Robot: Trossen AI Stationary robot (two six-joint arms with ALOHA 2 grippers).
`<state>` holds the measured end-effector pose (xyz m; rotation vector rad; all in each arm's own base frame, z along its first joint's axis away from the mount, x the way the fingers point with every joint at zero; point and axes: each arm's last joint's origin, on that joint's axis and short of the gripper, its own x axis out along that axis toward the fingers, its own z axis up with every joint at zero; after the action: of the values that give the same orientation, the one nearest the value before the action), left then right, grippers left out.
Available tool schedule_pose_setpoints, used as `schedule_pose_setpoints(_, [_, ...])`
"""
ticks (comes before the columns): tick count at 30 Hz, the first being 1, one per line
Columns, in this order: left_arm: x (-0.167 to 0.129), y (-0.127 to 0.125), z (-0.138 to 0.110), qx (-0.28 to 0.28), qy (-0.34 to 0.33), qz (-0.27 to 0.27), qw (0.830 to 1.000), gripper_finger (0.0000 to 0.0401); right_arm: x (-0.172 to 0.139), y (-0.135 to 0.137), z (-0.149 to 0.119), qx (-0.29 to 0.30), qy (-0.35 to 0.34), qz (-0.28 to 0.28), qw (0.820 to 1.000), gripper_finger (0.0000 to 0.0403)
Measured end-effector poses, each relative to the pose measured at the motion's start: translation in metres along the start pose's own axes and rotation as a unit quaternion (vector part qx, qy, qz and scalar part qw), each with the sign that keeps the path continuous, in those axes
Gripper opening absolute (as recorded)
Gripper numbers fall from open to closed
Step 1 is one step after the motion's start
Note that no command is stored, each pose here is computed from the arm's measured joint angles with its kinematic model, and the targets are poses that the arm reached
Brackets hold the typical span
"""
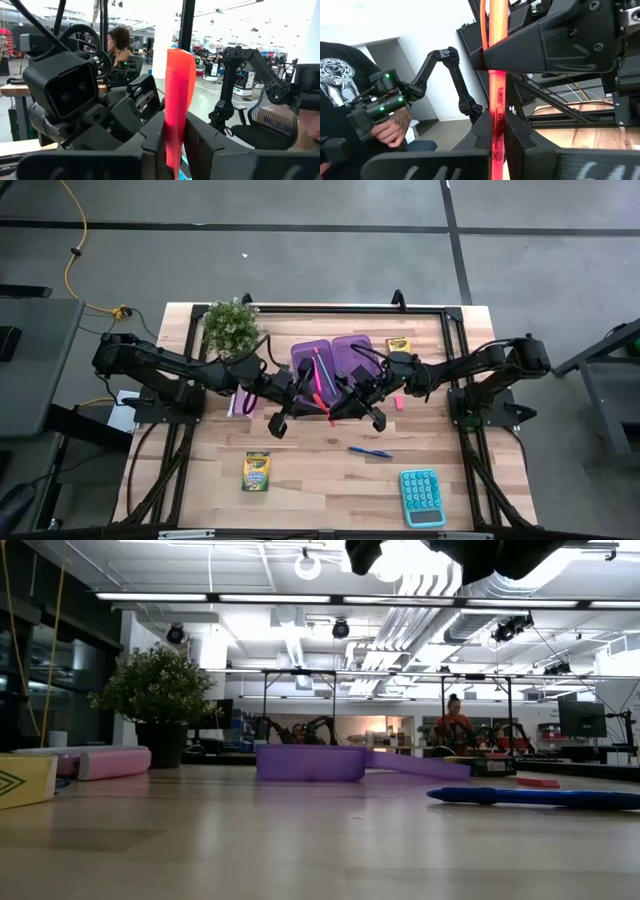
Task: Pick & place school supplies into a supply box
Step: Put the orange pen into the purple supply box
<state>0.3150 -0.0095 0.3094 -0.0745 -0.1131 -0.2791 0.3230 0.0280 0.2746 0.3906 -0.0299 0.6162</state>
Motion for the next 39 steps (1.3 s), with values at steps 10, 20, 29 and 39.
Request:
schedule_pose_setpoints(10, [-0.001, 0.004, 0.0, 0.004, 0.005, 0.006, 1.0, 0.0032, 0.0, 0.0, 0.0, 0.028, -0.003, -0.007, 1.0, 0.0027])
schedule_pose_setpoints(20, [-0.023, 0.024, 0.008, -0.031, 0.055, 0.038, 0.997, 0.003, -0.019, -0.009, 0.011, 0.066, 0.023, -0.062, 0.996, 0.0146])
schedule_pose_setpoints(29, [-0.077, 0.022, 0.036, -0.019, 0.125, 0.163, 0.979, 0.0029, -0.067, 0.0, 0.041, -0.015, 0.055, -0.206, 0.977, 0.0184])
schedule_pose_setpoints(39, [-0.092, 0.018, 0.003, -0.088, 0.111, 0.231, 0.963, 0.0029, -0.086, 0.01, 0.055, -0.136, 0.04, -0.365, 0.92, 0.0181])
